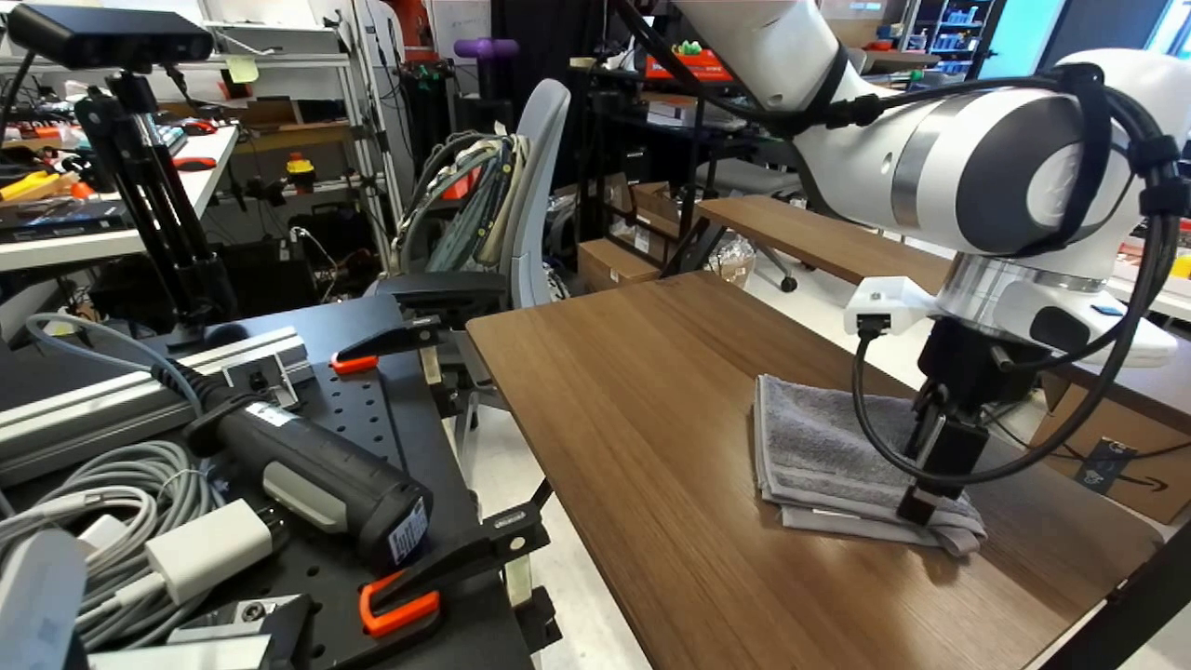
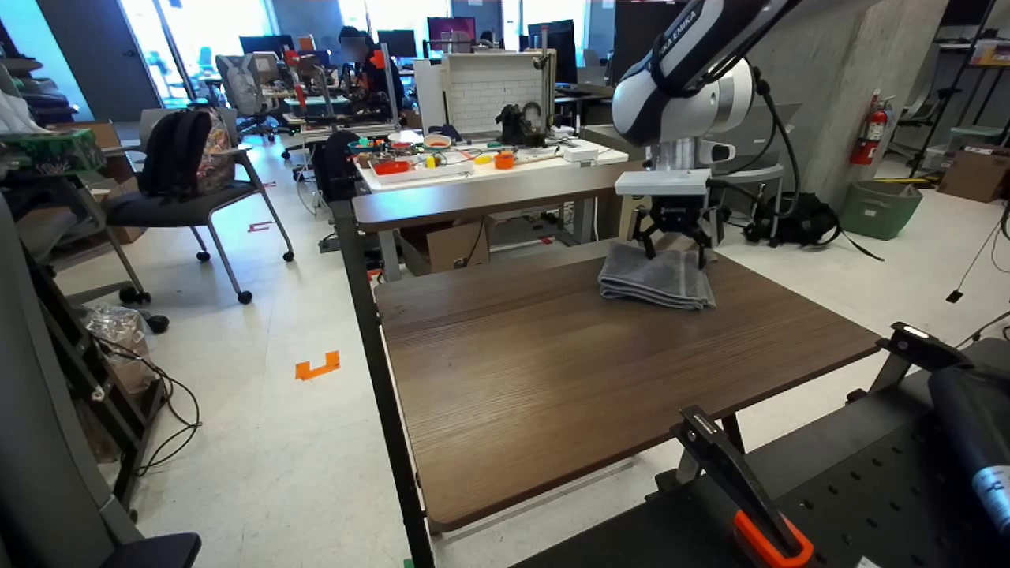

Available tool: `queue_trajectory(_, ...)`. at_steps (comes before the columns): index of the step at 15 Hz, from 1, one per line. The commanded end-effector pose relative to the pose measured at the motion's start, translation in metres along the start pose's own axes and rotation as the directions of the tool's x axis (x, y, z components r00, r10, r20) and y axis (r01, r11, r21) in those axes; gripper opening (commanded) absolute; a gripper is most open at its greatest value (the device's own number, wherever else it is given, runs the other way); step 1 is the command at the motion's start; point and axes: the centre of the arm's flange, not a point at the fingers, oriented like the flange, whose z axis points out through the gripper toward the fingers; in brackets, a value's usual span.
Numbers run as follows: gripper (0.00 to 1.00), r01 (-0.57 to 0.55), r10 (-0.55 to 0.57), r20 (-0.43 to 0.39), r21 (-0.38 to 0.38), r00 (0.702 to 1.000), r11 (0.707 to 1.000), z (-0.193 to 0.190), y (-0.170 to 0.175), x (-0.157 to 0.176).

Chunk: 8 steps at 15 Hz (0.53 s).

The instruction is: Move the towel to the right

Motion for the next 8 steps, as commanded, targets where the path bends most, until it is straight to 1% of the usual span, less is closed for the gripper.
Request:
queue_trajectory(1, 1.0, 0.02, -0.02, 0.0, 0.048, 1.0, 0.999, -0.037, -0.001, -0.028)
queue_trajectory(4, 1.0, 0.064, -0.061, -0.044, 0.077, 0.997, 0.995, -0.076, 0.011, -0.057)
queue_trajectory(5, 1.0, 0.086, -0.082, -0.048, 0.077, 0.995, 0.993, -0.087, 0.014, -0.065)
queue_trajectory(6, 1.0, 0.107, -0.105, -0.044, 0.065, 0.994, 0.992, -0.097, 0.016, -0.071)
queue_trajectory(7, 1.0, 0.12, -0.119, -0.03, 0.033, 0.992, 0.992, -0.102, 0.014, -0.074)
queue_trajectory(8, 1.0, 0.084, -0.082, -0.045, 0.066, 0.996, 0.994, -0.084, -0.025, -0.042)
